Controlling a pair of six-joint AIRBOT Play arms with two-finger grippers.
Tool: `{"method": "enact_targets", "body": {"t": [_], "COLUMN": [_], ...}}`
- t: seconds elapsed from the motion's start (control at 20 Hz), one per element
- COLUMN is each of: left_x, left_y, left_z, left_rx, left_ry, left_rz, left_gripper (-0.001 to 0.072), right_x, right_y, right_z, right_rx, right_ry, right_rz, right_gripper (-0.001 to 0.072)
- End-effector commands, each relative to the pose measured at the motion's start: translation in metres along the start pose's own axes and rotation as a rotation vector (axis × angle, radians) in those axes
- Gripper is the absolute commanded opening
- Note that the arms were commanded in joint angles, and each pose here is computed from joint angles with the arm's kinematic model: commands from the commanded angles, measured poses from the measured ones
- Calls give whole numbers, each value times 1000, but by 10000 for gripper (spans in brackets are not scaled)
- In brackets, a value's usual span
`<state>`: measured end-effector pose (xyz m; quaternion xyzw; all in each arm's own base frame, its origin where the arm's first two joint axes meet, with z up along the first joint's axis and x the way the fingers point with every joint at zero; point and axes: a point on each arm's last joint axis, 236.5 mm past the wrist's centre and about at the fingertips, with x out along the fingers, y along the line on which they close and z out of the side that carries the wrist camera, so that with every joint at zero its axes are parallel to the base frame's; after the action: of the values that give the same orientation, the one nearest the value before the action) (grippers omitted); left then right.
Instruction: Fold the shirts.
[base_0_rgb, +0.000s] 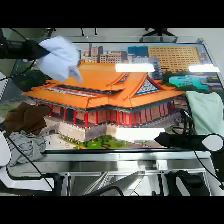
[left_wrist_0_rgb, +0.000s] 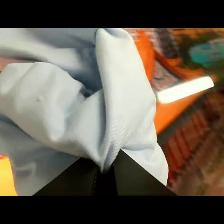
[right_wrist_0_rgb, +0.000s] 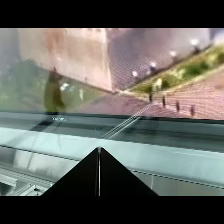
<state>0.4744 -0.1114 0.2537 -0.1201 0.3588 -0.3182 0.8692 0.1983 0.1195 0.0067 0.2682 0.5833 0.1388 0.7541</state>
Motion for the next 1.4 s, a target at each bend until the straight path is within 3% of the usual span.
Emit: {"method": "enact_targets", "body": {"t": [0.0,0.15,0.45,0.5,0.55,0.6,0.65,0.75,0.95,1.0,1.05,1.1,1.35], "left_x": [10,53,138,143,146,145,141,121,74,65,60,58,95], "left_y": [-122,-143,-110,-104,-99,-95,-90,-73,-17,-15,-18,-23,-72], "left_z": [-52,-121,-254,-271,-284,-292,-293,-278,-267,-279,-297,-317,-404], "left_rx": [56,9,-120,-145,-157,-170,-196,-216,-294,-322,-347,-368,-489], "left_ry": [128,282,547,591,630,667,691,715,706,712,728,741,700], "left_rz": [-238,-279,-229,-226,-227,-235,-240,-242,-77,-72,-68,-65,-121], "left_gripper": [14,15,16,18,67,509,696,696,696,695,695,695,695], "right_x": [0,0,0,0,0,0,0,1,27,37,47,56,106], "right_y": [3,2,2,2,3,3,3,1,-16,-20,-24,-27,-42], "right_z": [0,0,0,2,4,6,9,16,30,35,41,47,63], "right_rx": [-79,-99,-144,-143,-143,-143,-143,-135,-109,-110,-124,-137,-158], "right_ry": [0,0,-2,-9,-16,-27,-36,-61,-6,18,37,59,213], "right_rz": [11,10,9,9,10,10,9,5,-23,-23,-20,-20,-9], "right_gripper": [16,16,24,72,288,429,430,430,430,420,330,293,304]}}
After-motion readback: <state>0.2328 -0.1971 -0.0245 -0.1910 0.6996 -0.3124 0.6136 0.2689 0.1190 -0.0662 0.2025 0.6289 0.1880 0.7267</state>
